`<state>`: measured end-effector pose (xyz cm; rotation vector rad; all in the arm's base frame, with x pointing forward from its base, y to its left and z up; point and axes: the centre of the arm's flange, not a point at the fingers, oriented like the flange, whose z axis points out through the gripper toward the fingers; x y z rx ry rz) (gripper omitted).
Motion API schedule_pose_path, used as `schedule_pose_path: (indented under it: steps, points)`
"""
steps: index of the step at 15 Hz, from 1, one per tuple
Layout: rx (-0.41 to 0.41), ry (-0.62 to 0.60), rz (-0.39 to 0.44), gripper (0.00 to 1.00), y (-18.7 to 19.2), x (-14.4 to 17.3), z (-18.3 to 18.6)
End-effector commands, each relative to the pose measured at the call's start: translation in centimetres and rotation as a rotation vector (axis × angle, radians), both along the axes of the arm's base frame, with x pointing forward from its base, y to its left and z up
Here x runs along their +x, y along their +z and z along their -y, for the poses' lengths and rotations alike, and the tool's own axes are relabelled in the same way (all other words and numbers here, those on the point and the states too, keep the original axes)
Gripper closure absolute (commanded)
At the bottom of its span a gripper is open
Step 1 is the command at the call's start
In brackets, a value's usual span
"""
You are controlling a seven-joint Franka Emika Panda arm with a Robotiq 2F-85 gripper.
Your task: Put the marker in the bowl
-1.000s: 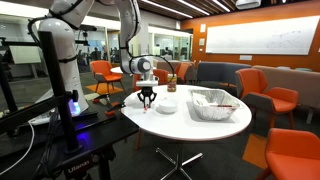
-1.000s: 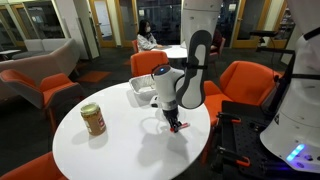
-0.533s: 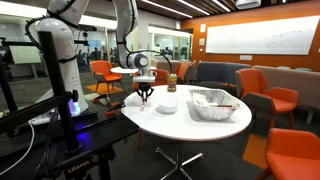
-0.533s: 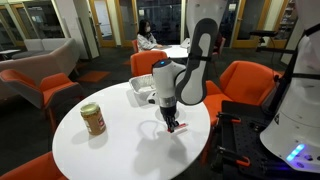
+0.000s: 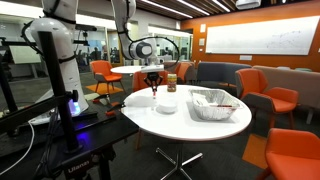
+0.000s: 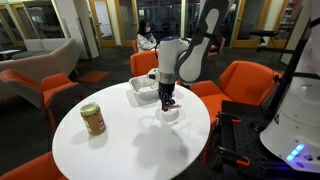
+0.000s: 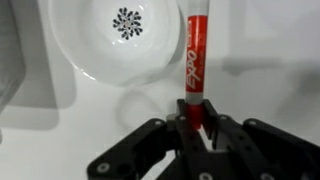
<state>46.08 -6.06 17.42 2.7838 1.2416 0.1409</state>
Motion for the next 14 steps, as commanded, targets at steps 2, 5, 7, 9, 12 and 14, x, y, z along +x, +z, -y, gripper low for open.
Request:
schedule_pose_path:
  steps: [2, 5, 7, 9, 12, 14]
  points:
    - [0.067, 0.028, 0.073, 0.95, 1.1, 1.2, 2.1]
    - [0.073, 0.027, 0.097, 0.95, 1.1, 2.8, 3.9]
    - [0.067, 0.011, 0.116, 0.95, 1.1, 3.8, 5.7]
    - [0.034, 0.011, 0.125, 0.64, 1.3, 4.7, 7.3]
    - [0.024, 0.021, 0.133, 0.41, 1.2, 5.6, 8.2]
    - [0.073, 0.019, 0.124, 0.26, 1.3, 5.6, 7.4]
